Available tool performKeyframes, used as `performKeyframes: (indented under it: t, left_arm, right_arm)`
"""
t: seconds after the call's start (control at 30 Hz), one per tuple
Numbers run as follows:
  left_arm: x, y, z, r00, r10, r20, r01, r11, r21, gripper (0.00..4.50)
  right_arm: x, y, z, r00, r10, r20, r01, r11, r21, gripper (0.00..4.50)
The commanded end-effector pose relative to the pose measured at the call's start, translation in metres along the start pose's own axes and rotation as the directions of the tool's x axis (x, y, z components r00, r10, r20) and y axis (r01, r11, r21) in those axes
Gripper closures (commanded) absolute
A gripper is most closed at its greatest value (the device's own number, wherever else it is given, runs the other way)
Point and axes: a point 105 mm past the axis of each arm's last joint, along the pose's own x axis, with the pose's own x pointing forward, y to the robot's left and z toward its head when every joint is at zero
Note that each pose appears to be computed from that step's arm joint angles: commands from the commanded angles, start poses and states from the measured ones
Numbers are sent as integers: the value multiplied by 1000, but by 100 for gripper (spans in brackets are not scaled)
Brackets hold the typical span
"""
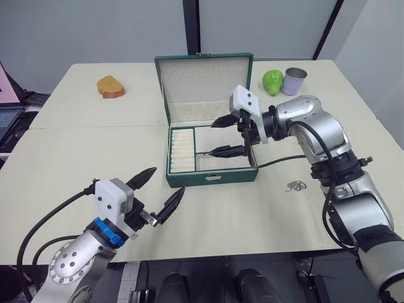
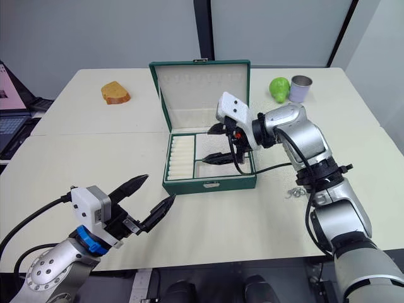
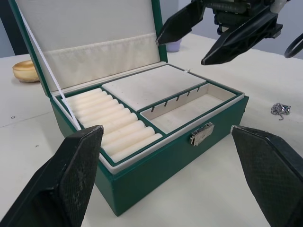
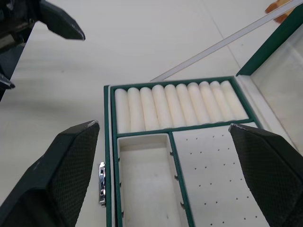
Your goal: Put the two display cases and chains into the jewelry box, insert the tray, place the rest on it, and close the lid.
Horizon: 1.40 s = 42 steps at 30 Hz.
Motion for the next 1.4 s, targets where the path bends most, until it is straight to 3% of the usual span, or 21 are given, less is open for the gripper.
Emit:
performKeyframes:
  t: [0.03,0.27,0.6,0.77,0.87,0.97,1.1,1.23,1.4]
  left_arm:
    - [-1,0,6,1000,-13,25,12,1000,21,0]
    - [0,1,6,1000,-13,28,12,1000,28,0]
    - [2,0,9,999,-19,31,18,999,33,0]
    - [3,1,12,999,-24,31,23,999,39,0]
    - [6,3,19,998,-43,40,41,998,40,0]
    - [6,9,23,997,-68,24,67,997,33,0]
    - [2,24,27,997,-78,-5,78,997,20,0]
    - [-7,42,29,993,-91,-75,93,995,31,0]
    - [-23,87,35,990,-29,-137,40,996,80,0]
  right_arm:
    - [-3,-8,3,996,-52,72,52,999,6,48]
    - [4,-15,-31,994,-98,40,95,993,63,247]
    - [16,-17,-81,985,-127,-121,139,985,101,448]
    - [15,-17,-82,986,-123,-112,135,985,109,448]
    - [4,-21,-54,990,-135,44,128,983,135,448]
    - [-19,-19,-37,984,-120,132,98,983,157,393]
    - [-56,-15,-40,977,-145,157,118,979,168,311]
    - [-94,-6,-55,975,-185,120,162,970,181,215]
    - [-146,8,-85,955,-296,29,282,931,232,86]
